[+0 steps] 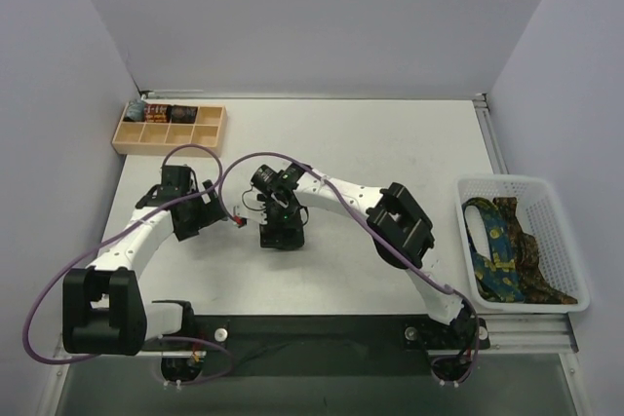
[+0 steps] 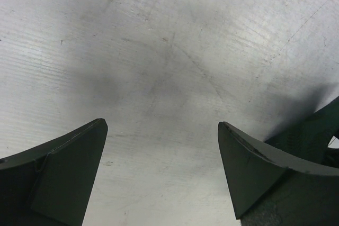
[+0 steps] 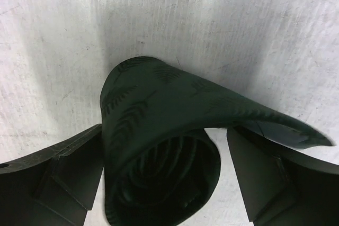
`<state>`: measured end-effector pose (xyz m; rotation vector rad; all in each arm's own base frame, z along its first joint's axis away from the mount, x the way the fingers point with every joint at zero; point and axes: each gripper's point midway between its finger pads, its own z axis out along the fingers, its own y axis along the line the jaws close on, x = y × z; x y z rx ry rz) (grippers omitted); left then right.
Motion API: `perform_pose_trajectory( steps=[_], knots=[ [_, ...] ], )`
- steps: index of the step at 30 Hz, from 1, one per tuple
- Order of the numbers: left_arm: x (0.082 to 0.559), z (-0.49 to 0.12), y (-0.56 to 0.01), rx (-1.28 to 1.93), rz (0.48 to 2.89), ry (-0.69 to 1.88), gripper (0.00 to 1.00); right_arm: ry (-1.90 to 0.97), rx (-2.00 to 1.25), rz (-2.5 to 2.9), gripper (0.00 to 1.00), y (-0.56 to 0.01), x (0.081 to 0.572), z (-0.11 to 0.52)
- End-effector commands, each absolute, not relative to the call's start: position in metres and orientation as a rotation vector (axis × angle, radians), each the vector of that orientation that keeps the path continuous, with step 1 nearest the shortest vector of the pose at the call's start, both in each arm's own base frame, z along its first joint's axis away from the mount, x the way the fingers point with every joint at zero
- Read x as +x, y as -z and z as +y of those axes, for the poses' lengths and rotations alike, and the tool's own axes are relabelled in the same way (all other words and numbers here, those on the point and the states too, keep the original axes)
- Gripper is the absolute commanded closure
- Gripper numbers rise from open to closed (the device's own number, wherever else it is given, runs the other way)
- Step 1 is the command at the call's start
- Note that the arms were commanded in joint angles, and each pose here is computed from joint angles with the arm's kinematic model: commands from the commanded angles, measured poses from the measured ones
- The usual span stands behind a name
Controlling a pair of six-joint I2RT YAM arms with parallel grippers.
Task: Roll the ties
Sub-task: Roll the tie
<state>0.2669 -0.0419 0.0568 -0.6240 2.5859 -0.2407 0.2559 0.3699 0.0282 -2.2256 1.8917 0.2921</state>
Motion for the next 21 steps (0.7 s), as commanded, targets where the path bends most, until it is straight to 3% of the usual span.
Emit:
perform_pose_trajectory(
  steps=[1, 9, 16, 21],
  knots=[
    [0.27, -0.039, -0.064, -0.605, 2.554, 0.235, 0.03, -0.273, -2.261, 1.9, 0.02, -0.032, 0.255, 0.365],
    [0.28, -0.059, -0.072, -0.52, 2.519, 0.39, 0.03, -0.312, -2.152, 1.841, 0.01, -0.083, 0.258, 0.375],
    [0.276, -0.107, -0.088, -0.397, 2.494, 0.593, 0.03, -0.468, -1.86, 1.908, 0.02, -0.158, 0.262, 0.368],
    [0.275, -0.138, -0.089, -0.462, 2.487, 0.717, 0.11, -0.615, -1.736, 2.055, 0.08, -0.154, 0.243, 0.34]
  ],
)
